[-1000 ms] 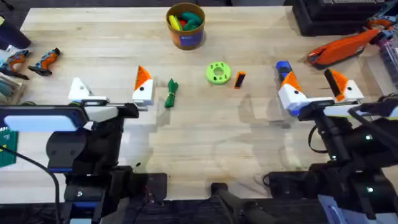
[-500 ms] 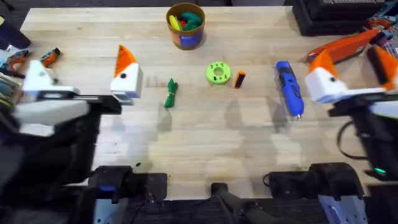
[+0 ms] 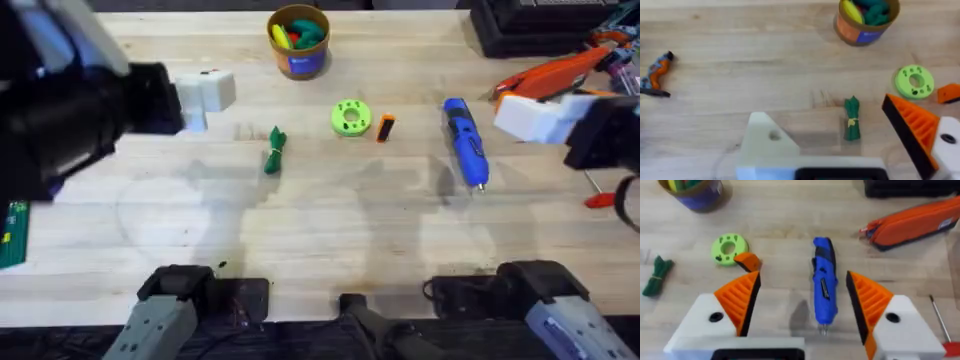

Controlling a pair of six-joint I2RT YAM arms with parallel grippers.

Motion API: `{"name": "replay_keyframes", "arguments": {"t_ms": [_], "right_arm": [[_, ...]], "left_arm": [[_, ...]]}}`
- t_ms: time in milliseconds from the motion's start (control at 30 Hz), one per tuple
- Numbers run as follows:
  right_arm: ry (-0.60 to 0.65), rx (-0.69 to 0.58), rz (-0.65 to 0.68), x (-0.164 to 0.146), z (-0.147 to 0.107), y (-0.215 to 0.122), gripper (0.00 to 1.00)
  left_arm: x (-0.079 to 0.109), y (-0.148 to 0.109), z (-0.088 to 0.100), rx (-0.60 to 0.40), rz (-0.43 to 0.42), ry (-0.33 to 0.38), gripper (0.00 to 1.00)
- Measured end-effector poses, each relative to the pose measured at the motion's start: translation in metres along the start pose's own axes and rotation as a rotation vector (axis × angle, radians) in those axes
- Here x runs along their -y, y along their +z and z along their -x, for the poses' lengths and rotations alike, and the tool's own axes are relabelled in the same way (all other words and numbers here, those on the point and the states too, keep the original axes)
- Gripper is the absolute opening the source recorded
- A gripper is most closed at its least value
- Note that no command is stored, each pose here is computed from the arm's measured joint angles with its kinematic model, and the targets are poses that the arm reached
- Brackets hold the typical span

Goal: Pick up the gripper from the table and insert it into the empty holder that is missing its gripper. Then pick up a screw, insert it into the mounting hole, and use the screwdriver to tighten it. Finally, clean up the table by picking up the vegetable and placing it into the bucket.

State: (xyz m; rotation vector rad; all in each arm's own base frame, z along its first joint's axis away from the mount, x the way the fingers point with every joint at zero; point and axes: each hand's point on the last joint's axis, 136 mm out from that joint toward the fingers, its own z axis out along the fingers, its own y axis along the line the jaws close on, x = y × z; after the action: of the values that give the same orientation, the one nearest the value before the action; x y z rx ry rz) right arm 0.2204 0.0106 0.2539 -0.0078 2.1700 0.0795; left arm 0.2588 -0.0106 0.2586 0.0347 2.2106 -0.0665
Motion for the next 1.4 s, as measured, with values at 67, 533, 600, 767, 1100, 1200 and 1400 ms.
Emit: {"name": "replay_keyframes", "arguments": {"t_ms": [67,533,600,767,1100,1200,1400], "right_arm": [[0.005,-0.087,-0.002,0.001,-0.003,0.008,0.991],[0.025,-0.429,-0.011,0.003,-0.029,0.043,0.991],[0.024,-0.429,-0.011,0.003,-0.029,0.042,0.991],[0.025,-0.43,-0.012,0.003,-0.029,0.042,0.991],[0.024,-0.43,-0.012,0.003,-0.029,0.042,0.99],[0.025,-0.43,-0.012,0.003,-0.029,0.042,0.991],[0.024,-0.428,-0.012,0.003,-0.029,0.042,0.991]], "left_arm": [[0.0,0.01,-0.002,-0.065,-0.005,-0.004,0.986],[-0.003,0.077,-0.044,-0.365,-0.011,-0.024,0.985],[-0.003,0.079,-0.044,-0.367,-0.011,-0.024,0.985],[-0.003,0.084,-0.042,-0.362,-0.008,-0.04,0.985],[0.028,0.088,-0.046,-0.378,-0.039,0.002,0.985],[0.044,0.096,-0.055,-0.42,-0.059,0.025,0.985],[0.065,0.12,-0.085,-0.559,-0.064,0.039,0.985]]}}
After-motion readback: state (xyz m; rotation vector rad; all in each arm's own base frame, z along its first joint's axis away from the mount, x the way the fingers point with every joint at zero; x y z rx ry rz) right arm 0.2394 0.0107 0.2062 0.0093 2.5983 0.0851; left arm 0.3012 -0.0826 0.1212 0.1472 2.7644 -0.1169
